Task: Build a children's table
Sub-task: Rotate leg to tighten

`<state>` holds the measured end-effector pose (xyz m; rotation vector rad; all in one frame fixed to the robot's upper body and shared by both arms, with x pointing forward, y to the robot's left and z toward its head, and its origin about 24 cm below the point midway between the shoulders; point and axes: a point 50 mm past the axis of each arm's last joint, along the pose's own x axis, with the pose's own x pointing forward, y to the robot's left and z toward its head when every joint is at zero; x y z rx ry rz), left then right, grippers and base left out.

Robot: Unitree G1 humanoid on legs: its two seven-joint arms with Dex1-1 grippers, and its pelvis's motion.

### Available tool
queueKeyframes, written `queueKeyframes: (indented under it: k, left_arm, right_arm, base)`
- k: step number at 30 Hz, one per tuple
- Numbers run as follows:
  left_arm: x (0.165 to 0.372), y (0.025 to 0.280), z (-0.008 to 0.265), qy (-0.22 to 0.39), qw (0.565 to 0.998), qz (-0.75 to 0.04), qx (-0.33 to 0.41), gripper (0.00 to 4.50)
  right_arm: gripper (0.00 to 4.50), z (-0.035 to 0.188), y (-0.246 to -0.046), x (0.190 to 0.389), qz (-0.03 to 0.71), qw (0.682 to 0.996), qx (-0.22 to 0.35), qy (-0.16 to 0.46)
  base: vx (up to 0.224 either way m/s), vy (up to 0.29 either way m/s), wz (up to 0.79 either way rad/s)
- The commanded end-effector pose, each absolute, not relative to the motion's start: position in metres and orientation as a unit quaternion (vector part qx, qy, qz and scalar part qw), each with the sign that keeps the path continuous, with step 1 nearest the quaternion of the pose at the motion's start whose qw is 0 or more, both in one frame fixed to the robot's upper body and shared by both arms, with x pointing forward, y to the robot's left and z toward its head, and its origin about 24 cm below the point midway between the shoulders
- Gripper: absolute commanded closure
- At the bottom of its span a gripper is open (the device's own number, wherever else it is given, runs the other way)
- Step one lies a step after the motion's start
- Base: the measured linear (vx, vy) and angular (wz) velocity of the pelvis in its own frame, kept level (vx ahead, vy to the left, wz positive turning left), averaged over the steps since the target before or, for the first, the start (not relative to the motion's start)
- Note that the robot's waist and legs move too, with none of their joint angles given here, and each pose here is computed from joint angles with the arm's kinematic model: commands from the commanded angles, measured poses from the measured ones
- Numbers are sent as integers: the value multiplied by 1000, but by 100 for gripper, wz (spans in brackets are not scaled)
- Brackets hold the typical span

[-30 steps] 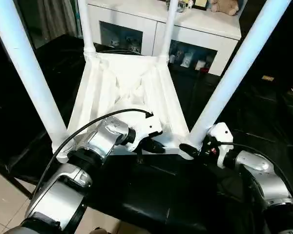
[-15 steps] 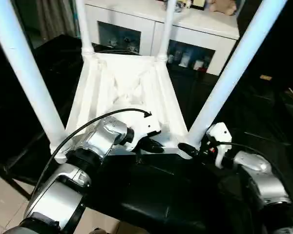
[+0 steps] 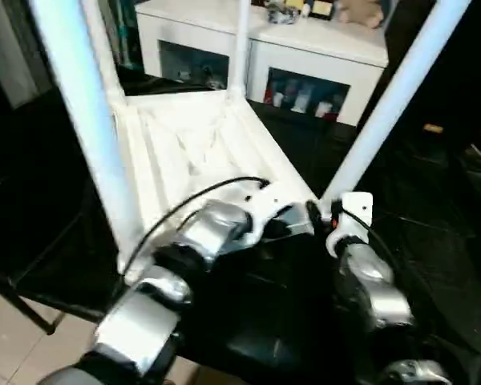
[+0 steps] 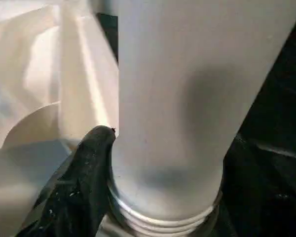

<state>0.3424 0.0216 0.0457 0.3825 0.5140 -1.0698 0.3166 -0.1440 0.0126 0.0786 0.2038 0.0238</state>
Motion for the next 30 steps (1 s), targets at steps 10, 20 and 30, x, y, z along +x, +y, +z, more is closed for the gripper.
queueKeyframes:
  k: [10,20,30]
  left_arm:
    - [336,44,20,287,816,-467,183,450]
    - [330,74,50,258,728,-608,187,450]
    - [311,81,62,243,657,-693,171,450]
  right_arm:
    - [97,15,-131,305,69,992,60,82]
    - [71,32,-185,288,335,930,-73,132]
    - [71,43,-191,279,441,883,-80,138]
  base:
    - [0,0,0]
    - [0,0,0]
    - [0,0,0]
